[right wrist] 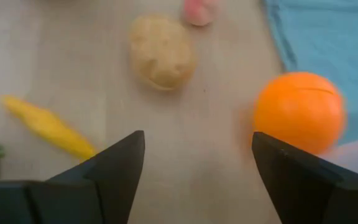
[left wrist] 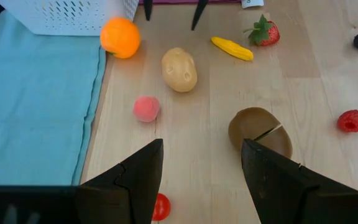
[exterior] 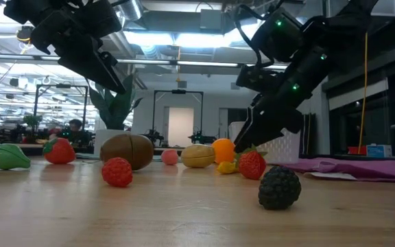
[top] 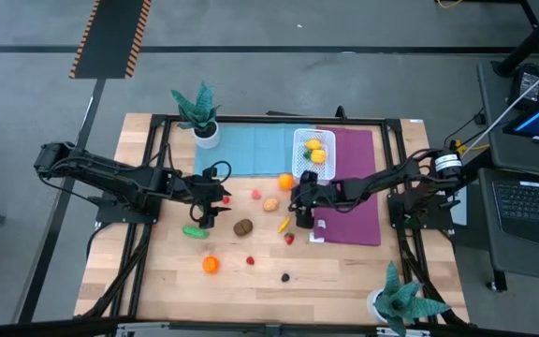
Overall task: Pick and placing Produce into tupperware
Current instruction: Put the orange orange into the white container
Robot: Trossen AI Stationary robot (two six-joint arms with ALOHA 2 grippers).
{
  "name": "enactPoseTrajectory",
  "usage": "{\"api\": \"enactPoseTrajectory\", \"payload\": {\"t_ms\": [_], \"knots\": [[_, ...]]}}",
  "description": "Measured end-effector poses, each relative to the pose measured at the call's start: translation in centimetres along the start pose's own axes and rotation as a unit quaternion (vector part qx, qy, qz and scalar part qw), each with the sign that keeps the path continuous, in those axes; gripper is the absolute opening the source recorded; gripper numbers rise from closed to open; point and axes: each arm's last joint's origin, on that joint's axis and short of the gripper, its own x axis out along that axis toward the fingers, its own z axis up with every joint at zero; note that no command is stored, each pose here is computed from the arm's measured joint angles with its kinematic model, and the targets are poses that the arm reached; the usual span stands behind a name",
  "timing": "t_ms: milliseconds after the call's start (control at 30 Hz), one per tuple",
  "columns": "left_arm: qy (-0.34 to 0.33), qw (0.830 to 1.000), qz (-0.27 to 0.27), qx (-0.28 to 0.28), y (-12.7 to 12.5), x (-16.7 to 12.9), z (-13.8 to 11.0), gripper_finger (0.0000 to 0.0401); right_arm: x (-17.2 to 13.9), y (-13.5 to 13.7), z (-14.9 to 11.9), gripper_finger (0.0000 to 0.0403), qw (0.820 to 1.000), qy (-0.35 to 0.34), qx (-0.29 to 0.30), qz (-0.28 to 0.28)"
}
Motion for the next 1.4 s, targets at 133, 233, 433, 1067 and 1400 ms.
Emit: {"api": "enactPoseTrajectory", "payload": {"t_ms": [133, 233, 433, 1067, 1400], "knots": [[0.000, 1.000, 0.000, 0.000, 0.0, 0.0, 0.0, 0.0207, -0.3, 0.9, 1.0, 0.0297, 0.999, -0.014, -0.021, 0.026], [0.000, 1.000, 0.000, 0.000, 0.0, 0.0, 0.0, 0.0207, -0.6, 1.5, 2.2, 0.0297, 0.998, -0.029, -0.040, 0.031], [0.000, 1.000, 0.000, 0.000, 0.0, 0.0, 0.0, 0.0207, -1.5, 1.2, 5.2, 0.0297, 0.996, -0.015, -0.081, 0.029], [0.000, 1.000, 0.000, 0.000, 0.0, 0.0, 0.0, 0.0207, -1.8, -5.6, 8.6, 0.0297, 0.992, 0.072, -0.081, 0.071], [0.000, 1.000, 0.000, 0.000, 0.0, 0.0, 0.0, 0.0207, 1.8, -6.5, 11.3, 0.0297, 0.971, 0.195, -0.104, 0.091]]}}
